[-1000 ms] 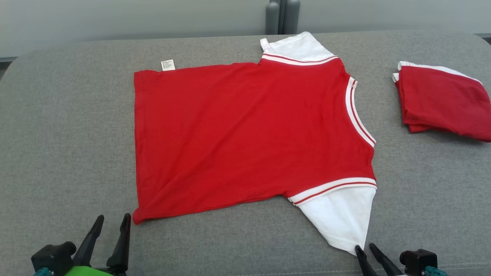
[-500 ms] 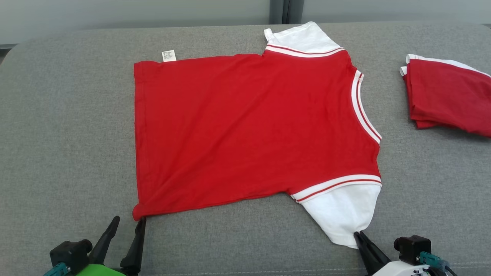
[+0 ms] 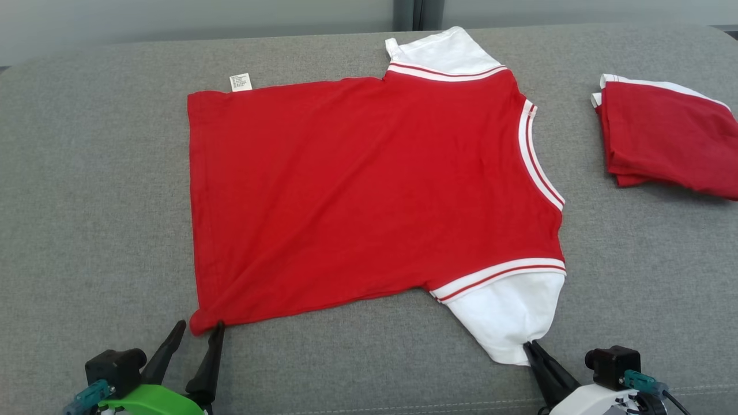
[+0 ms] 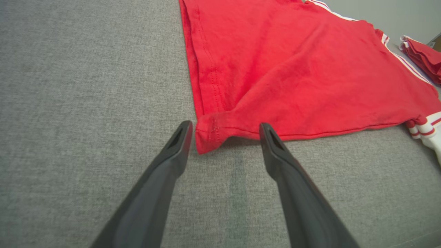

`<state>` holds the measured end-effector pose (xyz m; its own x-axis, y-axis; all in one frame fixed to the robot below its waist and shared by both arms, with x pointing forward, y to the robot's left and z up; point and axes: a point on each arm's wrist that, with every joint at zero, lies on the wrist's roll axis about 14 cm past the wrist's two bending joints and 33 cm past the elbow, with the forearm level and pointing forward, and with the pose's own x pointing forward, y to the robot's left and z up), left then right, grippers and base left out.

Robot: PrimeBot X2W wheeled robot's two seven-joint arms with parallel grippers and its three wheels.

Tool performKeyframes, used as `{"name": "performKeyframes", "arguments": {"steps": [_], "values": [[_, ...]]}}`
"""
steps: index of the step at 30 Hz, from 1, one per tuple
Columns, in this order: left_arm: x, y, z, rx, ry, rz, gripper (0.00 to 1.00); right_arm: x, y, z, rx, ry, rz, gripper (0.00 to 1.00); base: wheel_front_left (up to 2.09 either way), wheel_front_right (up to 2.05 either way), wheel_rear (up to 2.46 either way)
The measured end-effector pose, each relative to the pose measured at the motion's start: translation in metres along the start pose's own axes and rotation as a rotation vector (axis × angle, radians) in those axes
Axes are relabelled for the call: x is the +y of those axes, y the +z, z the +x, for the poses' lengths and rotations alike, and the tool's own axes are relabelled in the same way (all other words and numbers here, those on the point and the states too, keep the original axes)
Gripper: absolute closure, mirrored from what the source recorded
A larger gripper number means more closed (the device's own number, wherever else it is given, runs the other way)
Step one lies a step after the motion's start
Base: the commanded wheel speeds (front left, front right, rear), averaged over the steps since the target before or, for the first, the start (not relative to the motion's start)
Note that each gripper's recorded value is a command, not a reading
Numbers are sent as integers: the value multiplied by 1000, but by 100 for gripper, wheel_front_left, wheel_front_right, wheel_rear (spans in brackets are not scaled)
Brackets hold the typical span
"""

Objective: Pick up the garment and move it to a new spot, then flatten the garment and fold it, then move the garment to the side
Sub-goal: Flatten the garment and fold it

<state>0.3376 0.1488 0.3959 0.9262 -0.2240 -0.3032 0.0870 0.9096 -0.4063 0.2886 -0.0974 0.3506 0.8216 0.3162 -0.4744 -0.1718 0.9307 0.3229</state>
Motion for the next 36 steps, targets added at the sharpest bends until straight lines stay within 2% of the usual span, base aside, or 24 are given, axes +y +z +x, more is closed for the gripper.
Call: {"name": "performKeyframes", "arguments": {"steps": [4,7,8,12,14,17,19,20,22,23,30,36], "values": [[1,0,2,4,-1,3,0,0,0,0,0,0,2,100,0,0,0],[-1,0,5,6,-6,-9,33,-1,0,1,-1,0,2,100,0,0,0],[-1,-1,6,8,-6,-11,33,0,0,1,-1,2,1,100,0,0,0],[-4,-8,7,32,-14,-20,48,-1,1,1,-5,-2,5,100,0,0,0],[-5,-10,8,37,-18,-21,52,-1,1,2,-9,-4,7,100,0,0,0],[-5,-11,8,43,-18,-28,51,-1,1,2,-9,-2,10,100,0,0,0],[-6,-12,9,47,-20,-27,56,-1,1,2,-9,-3,10,100,0,0,0],[-6,-12,10,48,-21,-29,62,-1,1,2,-9,-3,11,100,0,0,0],[-7,-12,11,49,-26,-27,82,-1,0,2,-9,-4,13,100,0,0,0],[-8,-13,12,52,-28,-26,100,-1,1,2,-9,-4,13,100,0,0,0],[-7,-15,10,65,-38,-13,100,-1,9,4,-36,2,35,100,0,0,0],[1,8,11,31,-56,38,100,-16,62,6,-194,-17,77,100,0,0,0]]}}
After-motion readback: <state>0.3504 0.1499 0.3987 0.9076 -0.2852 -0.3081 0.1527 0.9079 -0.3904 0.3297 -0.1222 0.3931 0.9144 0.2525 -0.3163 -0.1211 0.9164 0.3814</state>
